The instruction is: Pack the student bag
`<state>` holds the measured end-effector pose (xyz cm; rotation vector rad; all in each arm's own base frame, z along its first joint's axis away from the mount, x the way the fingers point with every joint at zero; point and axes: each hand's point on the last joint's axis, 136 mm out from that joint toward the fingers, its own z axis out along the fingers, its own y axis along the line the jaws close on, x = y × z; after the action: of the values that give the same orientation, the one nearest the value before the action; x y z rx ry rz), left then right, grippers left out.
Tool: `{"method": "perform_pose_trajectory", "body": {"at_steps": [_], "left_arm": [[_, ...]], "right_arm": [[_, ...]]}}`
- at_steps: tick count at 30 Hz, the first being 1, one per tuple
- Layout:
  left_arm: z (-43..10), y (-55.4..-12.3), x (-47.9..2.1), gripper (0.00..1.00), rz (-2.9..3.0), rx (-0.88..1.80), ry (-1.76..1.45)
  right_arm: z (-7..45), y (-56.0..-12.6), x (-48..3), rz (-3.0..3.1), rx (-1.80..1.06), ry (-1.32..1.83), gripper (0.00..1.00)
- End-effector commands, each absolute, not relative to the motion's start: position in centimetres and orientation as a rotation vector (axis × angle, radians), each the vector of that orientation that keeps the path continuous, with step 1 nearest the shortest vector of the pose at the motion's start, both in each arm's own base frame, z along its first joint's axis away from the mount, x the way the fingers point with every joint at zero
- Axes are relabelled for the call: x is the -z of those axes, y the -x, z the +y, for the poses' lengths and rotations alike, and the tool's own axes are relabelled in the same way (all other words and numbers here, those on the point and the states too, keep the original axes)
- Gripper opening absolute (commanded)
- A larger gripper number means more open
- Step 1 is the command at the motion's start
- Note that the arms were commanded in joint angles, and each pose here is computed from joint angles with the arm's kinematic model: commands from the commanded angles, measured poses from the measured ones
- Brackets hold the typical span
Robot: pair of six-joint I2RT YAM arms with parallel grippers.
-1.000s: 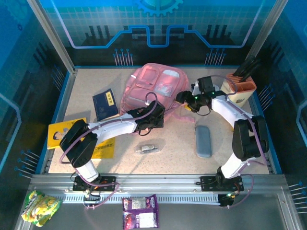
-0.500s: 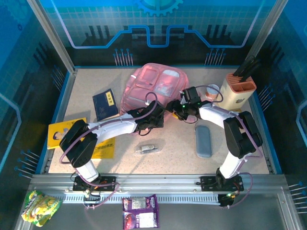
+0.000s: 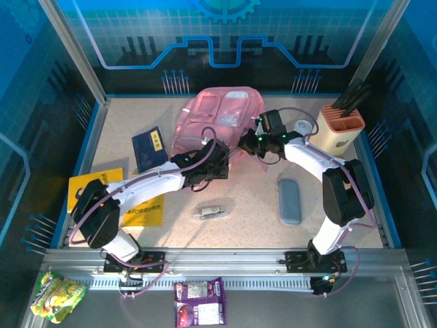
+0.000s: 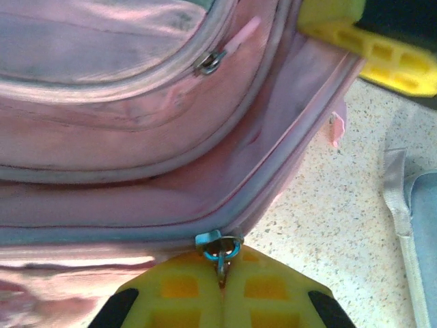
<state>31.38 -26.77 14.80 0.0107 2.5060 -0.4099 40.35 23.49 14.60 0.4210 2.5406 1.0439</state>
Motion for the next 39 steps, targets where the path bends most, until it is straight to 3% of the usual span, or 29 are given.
{"method": "perform_pose_trajectory", "body": {"at_steps": [1,11,19,28,35,39], "left_arm": [[-22.2,-29.3,-15.8,0.00,2.554,0.215,-0.039],[-17.9,-26.4,-14.0,0.00,2.610,0.275,0.037],[-20.7,-26.6,-14.1,0.00,2.614,0.470,-0.026],[-23.4,-29.6,-14.5,0.00,2.563,0.555,0.060],[-23.9,-29.6,-14.6,0.00,2.554,0.551,0.045],[-24.4,-29.6,-14.6,0.00,2.542,0.567,0.041]], "right_arm": [[20.4,-43.6,-19.6,2.378,-0.992,-0.406,0.00],[18.7,-46.0,-21.0,2.372,-1.050,-0.389,0.00],[18.6,-46.8,-18.0,2.460,-1.041,-0.395,0.01],[17.7,-44.4,-15.8,2.547,-0.964,-0.373,0.53],[18.3,-38.3,-15.4,2.588,-0.959,-0.345,0.74],[20.8,-35.3,-13.4,2.632,-1.021,-0.374,0.80]]}}
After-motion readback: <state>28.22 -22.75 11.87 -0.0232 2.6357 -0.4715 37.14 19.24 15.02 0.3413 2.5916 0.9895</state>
